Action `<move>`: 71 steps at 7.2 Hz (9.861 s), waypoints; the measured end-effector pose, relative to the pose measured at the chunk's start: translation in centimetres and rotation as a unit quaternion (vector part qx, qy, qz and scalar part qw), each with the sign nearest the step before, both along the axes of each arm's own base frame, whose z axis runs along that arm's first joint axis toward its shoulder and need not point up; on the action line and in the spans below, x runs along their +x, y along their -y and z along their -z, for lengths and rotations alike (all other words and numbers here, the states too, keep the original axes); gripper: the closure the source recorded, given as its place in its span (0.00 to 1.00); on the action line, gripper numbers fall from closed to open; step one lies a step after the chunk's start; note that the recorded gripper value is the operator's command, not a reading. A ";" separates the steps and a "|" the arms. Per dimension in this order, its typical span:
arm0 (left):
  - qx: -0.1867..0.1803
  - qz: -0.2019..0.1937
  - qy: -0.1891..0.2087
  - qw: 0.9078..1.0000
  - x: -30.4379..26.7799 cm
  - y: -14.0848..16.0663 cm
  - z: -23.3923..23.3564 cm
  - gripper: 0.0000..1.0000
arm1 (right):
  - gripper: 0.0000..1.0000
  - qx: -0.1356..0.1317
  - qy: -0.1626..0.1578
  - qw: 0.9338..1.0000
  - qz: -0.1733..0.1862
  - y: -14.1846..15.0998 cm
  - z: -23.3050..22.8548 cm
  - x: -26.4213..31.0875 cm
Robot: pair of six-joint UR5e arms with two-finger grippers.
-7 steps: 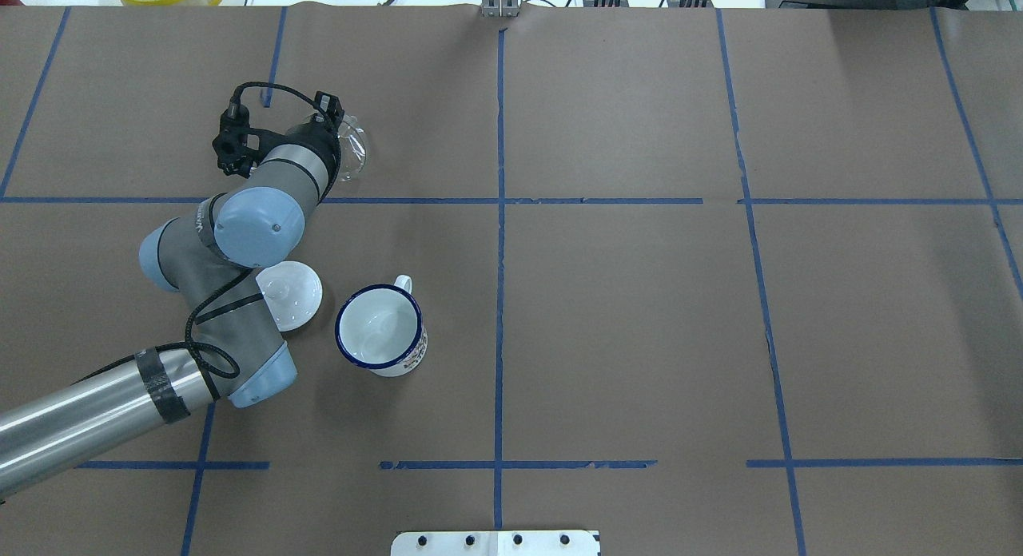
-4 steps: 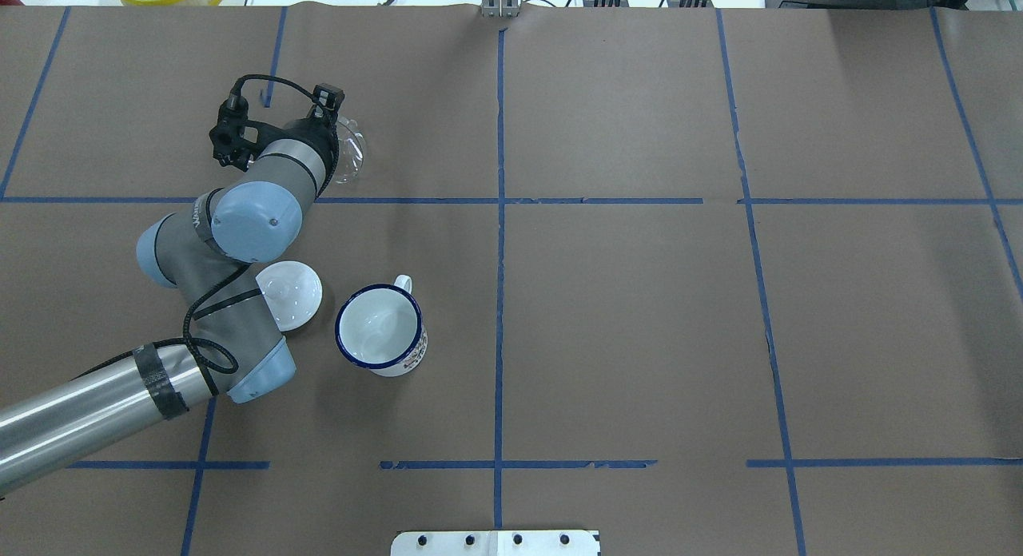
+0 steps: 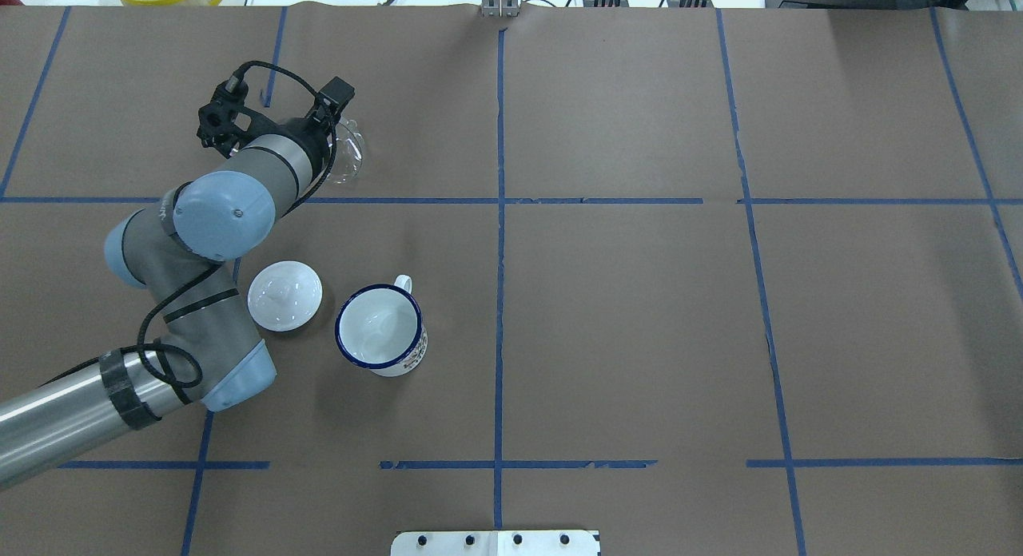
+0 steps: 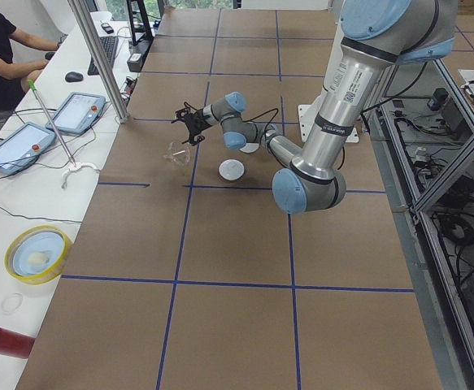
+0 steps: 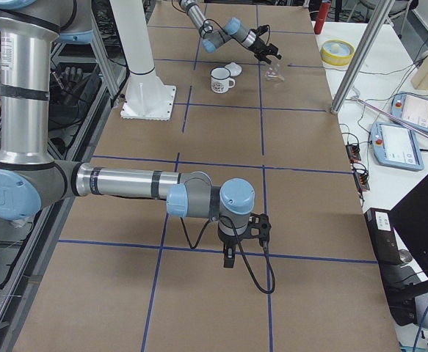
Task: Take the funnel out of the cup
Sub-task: 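Carry the funnel farther from the robot and lower it onto the table, then open the left gripper to release the funnel and raise it, then move the left gripper down to the white lid and grasp its knob, then lift the white lid and carry it over the mug with the left gripper, then lower the lid onto the mug opening and hold it seated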
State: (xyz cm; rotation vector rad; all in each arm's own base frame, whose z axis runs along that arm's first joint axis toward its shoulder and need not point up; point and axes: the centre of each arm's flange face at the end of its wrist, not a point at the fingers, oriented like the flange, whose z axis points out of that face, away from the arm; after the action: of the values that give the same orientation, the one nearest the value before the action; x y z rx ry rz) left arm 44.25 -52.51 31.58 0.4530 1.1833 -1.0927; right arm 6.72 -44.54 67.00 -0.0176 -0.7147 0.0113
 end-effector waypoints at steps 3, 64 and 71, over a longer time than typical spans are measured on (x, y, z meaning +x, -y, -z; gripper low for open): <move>-0.002 -0.186 0.103 0.977 -2.5 -4.6 0.6 0.00 | 0.00 0.000 0.000 1.000 0.000 0.0 0.0 0.0; -0.080 -0.442 0.159 0.879 -0.2 -15.3 12.3 1.00 | 0.00 0.000 0.000 1.000 0.000 0.0 0.0 0.0; -0.097 -0.431 0.153 0.884 0.2 -15.2 12.1 1.00 | 0.00 0.000 0.000 1.000 0.000 0.0 0.0 0.0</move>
State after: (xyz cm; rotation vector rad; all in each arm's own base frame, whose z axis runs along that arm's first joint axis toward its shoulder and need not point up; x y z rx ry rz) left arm 44.42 -37.29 19.51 -0.0823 0.8305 -0.3307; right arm 6.71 -44.54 67.00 -0.0177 -0.7146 0.0113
